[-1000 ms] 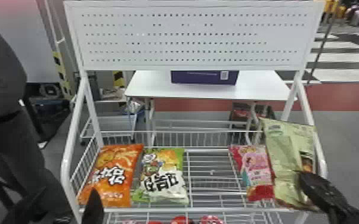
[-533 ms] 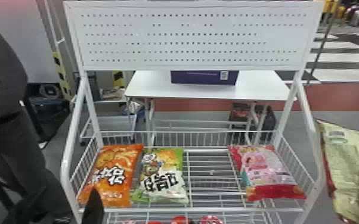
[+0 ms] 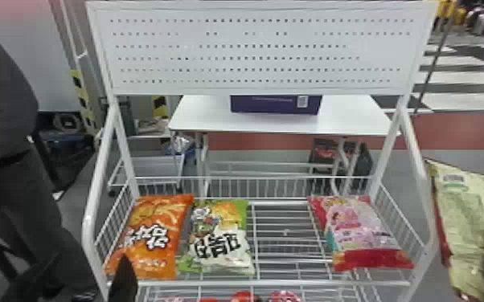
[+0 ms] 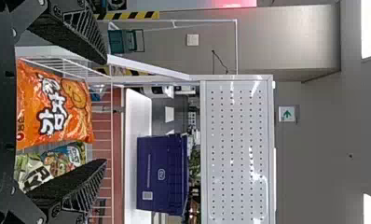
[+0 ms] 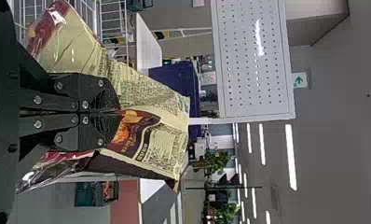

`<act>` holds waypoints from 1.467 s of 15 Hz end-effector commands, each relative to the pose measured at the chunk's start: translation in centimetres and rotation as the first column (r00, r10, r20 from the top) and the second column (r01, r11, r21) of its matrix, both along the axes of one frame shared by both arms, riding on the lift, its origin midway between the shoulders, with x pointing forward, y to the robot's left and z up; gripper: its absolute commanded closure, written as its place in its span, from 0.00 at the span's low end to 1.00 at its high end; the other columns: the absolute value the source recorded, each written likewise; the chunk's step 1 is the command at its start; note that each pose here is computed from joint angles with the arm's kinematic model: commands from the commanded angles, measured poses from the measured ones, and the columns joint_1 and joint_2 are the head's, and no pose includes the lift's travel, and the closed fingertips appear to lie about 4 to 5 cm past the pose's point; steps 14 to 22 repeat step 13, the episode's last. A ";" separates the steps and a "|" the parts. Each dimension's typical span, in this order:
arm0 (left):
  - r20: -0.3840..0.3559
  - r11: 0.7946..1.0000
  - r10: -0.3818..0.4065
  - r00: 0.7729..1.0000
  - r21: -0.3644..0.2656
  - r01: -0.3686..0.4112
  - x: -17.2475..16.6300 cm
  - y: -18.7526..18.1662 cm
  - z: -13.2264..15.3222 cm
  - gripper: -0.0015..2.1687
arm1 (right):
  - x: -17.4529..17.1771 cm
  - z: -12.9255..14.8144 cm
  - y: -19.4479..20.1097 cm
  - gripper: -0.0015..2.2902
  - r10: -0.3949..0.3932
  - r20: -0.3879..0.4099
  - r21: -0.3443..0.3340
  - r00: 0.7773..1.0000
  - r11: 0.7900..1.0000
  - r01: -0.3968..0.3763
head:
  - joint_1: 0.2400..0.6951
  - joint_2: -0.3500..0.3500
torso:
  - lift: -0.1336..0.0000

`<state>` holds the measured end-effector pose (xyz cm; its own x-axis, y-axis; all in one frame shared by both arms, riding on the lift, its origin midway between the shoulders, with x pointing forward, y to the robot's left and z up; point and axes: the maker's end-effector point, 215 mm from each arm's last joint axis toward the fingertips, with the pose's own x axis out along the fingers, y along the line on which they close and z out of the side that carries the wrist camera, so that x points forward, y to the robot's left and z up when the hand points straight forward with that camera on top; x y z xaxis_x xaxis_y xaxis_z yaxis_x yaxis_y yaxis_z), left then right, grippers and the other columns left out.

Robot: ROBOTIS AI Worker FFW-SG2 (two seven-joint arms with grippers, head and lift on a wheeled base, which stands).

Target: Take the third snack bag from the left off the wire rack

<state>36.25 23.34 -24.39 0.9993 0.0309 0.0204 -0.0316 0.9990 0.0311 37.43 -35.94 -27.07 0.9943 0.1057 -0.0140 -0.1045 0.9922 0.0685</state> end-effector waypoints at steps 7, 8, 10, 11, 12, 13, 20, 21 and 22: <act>0.003 1.000 0.001 1.000 0.002 -0.001 -0.1 0.1 0.2 0.07 | -0.1 0.3 0.5 0.98 0.017 0.005 -0.009 1.000 1.000 -0.017 | 0.57 0.50 | 1.00; 0.003 1.000 0.001 1.000 0.002 -0.001 -0.1 0.1 0.2 0.07 | -0.1 0.3 0.5 0.98 0.017 0.005 -0.009 1.000 1.000 -0.017 | 0.57 0.50 | 1.00; 0.003 1.000 0.001 1.000 0.002 -0.001 -0.1 0.1 0.2 0.07 | -0.1 0.2 0.6 0.98 0.022 0.005 -0.009 1.000 1.000 -0.022 | 0.57 0.50 | 1.00; 0.003 1.000 0.001 1.000 0.002 -0.001 -0.1 0.1 0.2 0.07 | -0.1 0.3 0.6 0.98 0.022 0.007 -0.009 1.000 1.000 -0.022 | 0.57 0.50 | 1.00; 0.004 1.000 0.002 1.000 0.004 -0.002 -0.1 0.2 0.2 0.07 | 0.0 0.3 0.6 0.98 0.022 0.008 -0.009 1.000 1.000 -0.022 | 0.57 0.50 | 1.00; 0.004 1.000 0.004 1.000 0.003 -0.004 -0.1 0.2 0.2 0.07 | 0.0 0.3 0.6 0.98 0.023 0.008 -0.009 1.000 1.000 -0.023 | 0.57 0.50 | 1.00; 0.004 1.000 0.004 1.000 0.003 -0.004 -0.1 0.2 0.2 0.07 | 0.0 0.3 0.6 0.98 0.023 0.008 -0.009 1.000 1.000 -0.023 | 0.57 0.50 | 1.00; 0.004 1.000 0.004 1.000 0.003 -0.004 -0.1 0.2 0.2 0.07 | 0.0 0.3 0.6 0.98 0.023 0.008 -0.009 1.000 1.000 -0.023 | 0.57 0.50 | 1.00; 0.004 1.000 0.004 1.000 0.003 -0.004 -0.1 0.2 0.2 0.07 | 0.0 0.3 0.6 0.98 0.023 0.008 -0.009 1.000 1.000 -0.023 | 0.57 0.50 | 1.00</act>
